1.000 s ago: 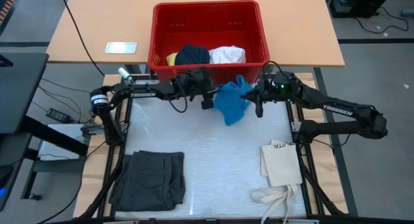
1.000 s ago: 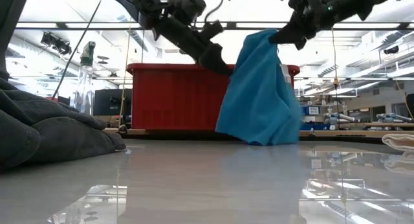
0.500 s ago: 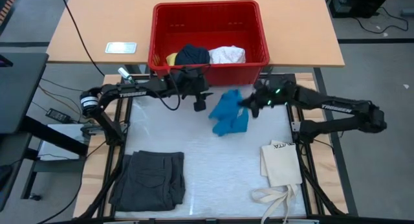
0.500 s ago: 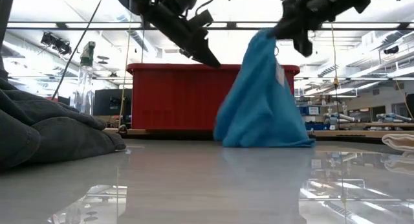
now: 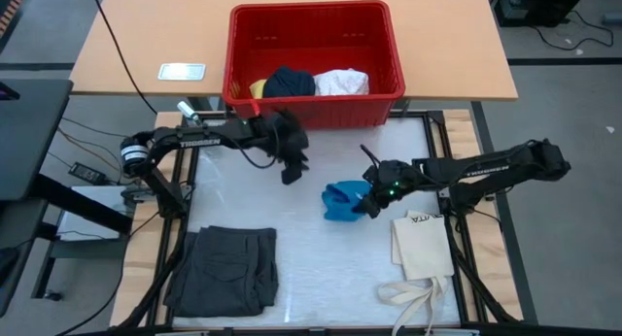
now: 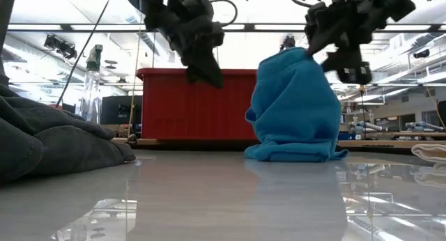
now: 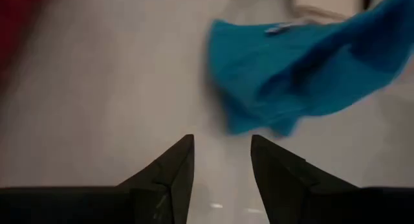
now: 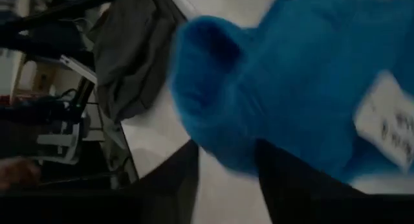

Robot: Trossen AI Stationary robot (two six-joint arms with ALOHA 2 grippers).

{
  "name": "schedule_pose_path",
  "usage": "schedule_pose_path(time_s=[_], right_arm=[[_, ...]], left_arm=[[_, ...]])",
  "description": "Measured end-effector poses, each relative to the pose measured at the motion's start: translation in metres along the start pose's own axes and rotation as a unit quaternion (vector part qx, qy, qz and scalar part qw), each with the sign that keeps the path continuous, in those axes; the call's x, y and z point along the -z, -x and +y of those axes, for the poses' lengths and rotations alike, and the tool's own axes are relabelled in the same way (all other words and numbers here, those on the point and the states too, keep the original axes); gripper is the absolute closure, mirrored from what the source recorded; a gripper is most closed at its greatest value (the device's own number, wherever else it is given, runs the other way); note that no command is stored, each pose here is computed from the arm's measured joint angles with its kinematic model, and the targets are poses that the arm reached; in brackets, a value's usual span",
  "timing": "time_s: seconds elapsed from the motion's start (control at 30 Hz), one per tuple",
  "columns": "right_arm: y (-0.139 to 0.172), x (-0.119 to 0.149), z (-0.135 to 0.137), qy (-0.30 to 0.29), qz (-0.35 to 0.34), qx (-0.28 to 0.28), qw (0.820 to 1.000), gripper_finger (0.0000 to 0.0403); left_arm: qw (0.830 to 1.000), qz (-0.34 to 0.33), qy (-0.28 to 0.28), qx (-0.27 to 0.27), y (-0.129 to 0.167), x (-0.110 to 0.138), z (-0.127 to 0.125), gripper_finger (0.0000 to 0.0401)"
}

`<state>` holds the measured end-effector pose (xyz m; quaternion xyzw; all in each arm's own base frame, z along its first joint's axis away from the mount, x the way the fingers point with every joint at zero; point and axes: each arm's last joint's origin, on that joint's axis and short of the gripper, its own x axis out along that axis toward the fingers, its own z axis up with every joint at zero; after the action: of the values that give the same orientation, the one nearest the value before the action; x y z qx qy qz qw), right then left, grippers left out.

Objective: Fold laundry
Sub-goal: Fold the blue shorts

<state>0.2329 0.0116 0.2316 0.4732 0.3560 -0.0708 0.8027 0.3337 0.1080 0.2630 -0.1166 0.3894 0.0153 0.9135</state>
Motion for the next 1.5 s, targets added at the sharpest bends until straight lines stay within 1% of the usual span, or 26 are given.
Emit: schedule_pose_path(time_s=[0.07, 0.13, 0.23, 0.3, 0.43, 0.5, 0.6, 0.67, 0.73, 0.8, 0.87, 0.97, 1.1, 1.17, 1.23, 1.33, 1.43, 1.5], right_arm=[[-0.001, 0.009, 0.001, -0.027, 0.025, 0.011, 0.999, 0.0214], [-0.004, 0.02, 0.002, -0.035, 0.071, 0.017, 0.997, 0.0194], [-0.008, 0.035, 0.005, -0.021, 0.137, 0.009, 0.99, 0.0181], [-0.007, 0.041, 0.005, -0.012, 0.149, 0.022, 0.988, 0.0182], [-0.006, 0.036, 0.002, 0.016, 0.094, 0.053, 0.994, 0.0192], [-0.006, 0.029, -0.001, 0.049, 0.052, 0.071, 0.995, 0.0196], [-0.012, 0.016, -0.009, 0.116, 0.012, 0.104, 0.988, 0.0198], [-0.018, 0.006, -0.014, 0.166, 0.0, 0.108, 0.98, 0.0198], [-0.026, -0.006, -0.014, 0.222, -0.019, 0.097, 0.97, 0.0198], [-0.034, -0.017, -0.012, 0.279, -0.031, 0.092, 0.955, 0.0198], [-0.042, -0.028, -0.008, 0.331, -0.029, 0.091, 0.939, 0.0197], [-0.057, -0.044, -0.005, 0.394, -0.008, 0.09, 0.915, 0.0195], [-0.076, -0.068, -0.001, 0.446, 0.021, 0.107, 0.888, 0.0187], [-0.084, -0.08, -0.001, 0.454, 0.048, 0.102, 0.884, 0.0183], [-0.093, -0.09, -0.003, 0.451, 0.079, 0.092, 0.884, 0.0181], [-0.104, -0.098, -0.013, 0.421, 0.145, 0.07, 0.893, 0.0183], [-0.109, -0.102, -0.018, 0.396, 0.188, 0.061, 0.897, 0.0198], [-0.111, -0.101, -0.021, 0.389, 0.204, 0.069, 0.896, 0.0223]], left_arm=[[1.0, 0.005, 0.003, 0.015, -0.006, 0.0, -0.011, 0.0246], [1.0, 0.006, 0.0, 0.03, -0.013, 0.0, -0.025, 0.0246], [0.999, 0.008, -0.006, 0.049, -0.019, 0.001, -0.047, 0.0246], [0.999, 0.008, -0.013, 0.044, -0.022, 0.002, -0.063, 0.0246], [0.999, 0.031, -0.004, 0.021, -0.03, 0.011, -0.09, 0.0246], [0.999, 0.031, 0.006, 0.017, -0.035, 0.015, -0.101, 0.0246], [0.998, 0.045, 0.037, 0.02, -0.045, 0.034, -0.112, 0.0245], [0.996, 0.054, 0.071, 0.024, -0.052, 0.049, -0.116, 0.0245], [0.991, 0.068, 0.109, 0.022, -0.058, 0.065, -0.119, 0.0245], [0.987, 0.069, 0.142, 0.021, -0.061, 0.075, -0.123, 0.0245], [0.983, 0.073, 0.167, 0.018, -0.063, 0.082, -0.129, 0.0245], [0.98, 0.085, 0.178, 0.021, -0.063, 0.09, -0.138, 0.0245], [0.982, 0.087, 0.166, 0.029, -0.062, 0.094, -0.149, 0.0245], [0.983, 0.088, 0.157, 0.027, -0.062, 0.096, -0.155, 0.0245], [0.986, 0.086, 0.143, 0.024, -0.062, 0.098, -0.159, 0.0245], [0.988, 0.086, 0.128, 0.024, -0.061, 0.1, -0.163, 0.0245], [0.987, 0.086, 0.133, 0.023, -0.061, 0.1, -0.163, 0.0245], [0.987, 0.085, 0.134, 0.022, -0.061, 0.1, -0.163, 0.0245]])
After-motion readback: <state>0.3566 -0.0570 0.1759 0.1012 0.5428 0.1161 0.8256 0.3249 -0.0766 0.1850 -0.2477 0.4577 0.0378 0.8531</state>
